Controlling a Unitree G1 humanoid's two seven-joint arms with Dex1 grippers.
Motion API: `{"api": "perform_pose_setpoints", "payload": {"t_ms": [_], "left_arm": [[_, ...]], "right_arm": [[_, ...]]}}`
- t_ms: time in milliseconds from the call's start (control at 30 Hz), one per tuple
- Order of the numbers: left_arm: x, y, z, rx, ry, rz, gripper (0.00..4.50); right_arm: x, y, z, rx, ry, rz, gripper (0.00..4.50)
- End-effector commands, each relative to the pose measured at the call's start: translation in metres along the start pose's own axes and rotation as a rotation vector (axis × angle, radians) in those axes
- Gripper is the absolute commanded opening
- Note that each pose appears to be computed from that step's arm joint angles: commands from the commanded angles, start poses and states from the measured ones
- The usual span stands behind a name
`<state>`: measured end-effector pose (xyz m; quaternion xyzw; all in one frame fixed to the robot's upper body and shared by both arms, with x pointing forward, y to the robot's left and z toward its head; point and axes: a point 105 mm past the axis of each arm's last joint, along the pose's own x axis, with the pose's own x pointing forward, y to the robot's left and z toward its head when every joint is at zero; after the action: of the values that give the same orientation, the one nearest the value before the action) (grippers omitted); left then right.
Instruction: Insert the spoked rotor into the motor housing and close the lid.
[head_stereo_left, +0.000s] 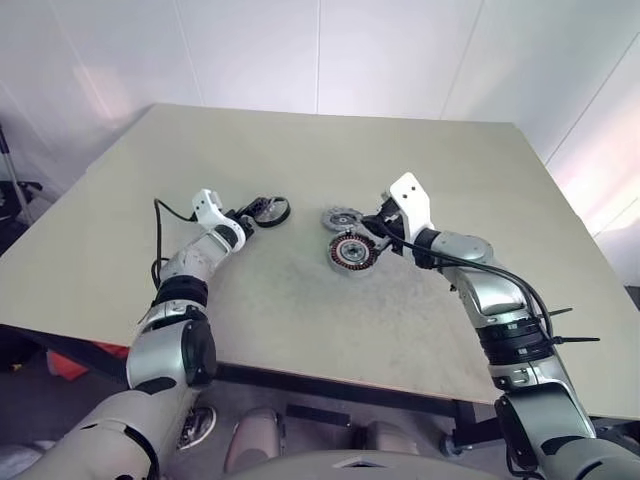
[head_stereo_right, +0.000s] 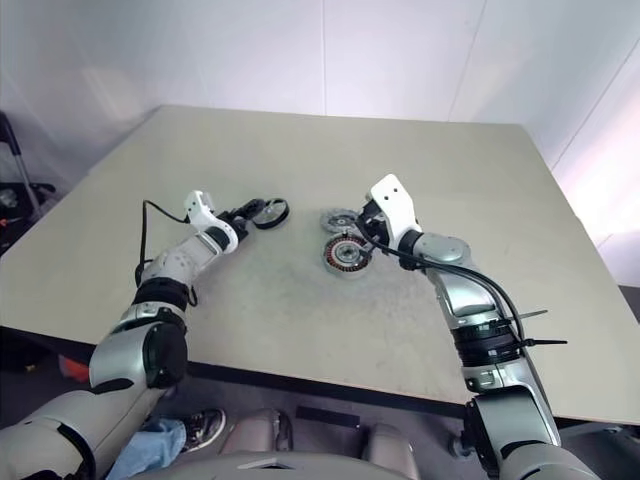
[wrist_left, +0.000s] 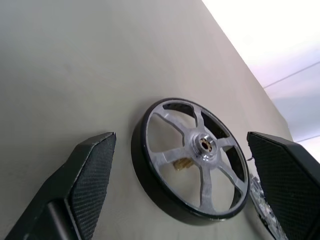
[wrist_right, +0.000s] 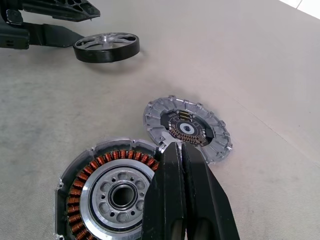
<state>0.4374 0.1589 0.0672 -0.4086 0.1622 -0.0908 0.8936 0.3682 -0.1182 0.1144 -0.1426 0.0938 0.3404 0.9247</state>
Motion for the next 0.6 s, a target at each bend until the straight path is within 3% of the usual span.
{"api": "perform_pose_setpoints", "payload": {"t_ms": [33, 100, 200, 367, 600], "left_arm": [[0.005, -0.013, 0.009, -0.041, -0.030, -0.031, 4.50], [0.008, -0.017, 0.008, -0.057, -0.024, -0.041, 4.50], [0.010, -0.021, 0.003, -0.074, 0.004, -0.051, 3.83], [0.010, -0.029, -0.008, -0.101, 0.071, -0.104, 2.07], [0.005, -0.031, -0.018, -0.096, 0.118, -0.156, 2.07]], "right_arm": [[-0.004, -0.003, 0.021, -0.032, -0.067, -0.017, 0.05], [-0.004, -0.004, 0.021, -0.033, -0.068, -0.019, 0.05], [-0.004, -0.004, 0.022, -0.036, -0.071, -0.021, 0.00], [-0.004, -0.004, 0.022, -0.038, -0.070, -0.025, 0.00], [-0.005, -0.007, 0.021, -0.039, -0.065, -0.039, 0.00]]}}
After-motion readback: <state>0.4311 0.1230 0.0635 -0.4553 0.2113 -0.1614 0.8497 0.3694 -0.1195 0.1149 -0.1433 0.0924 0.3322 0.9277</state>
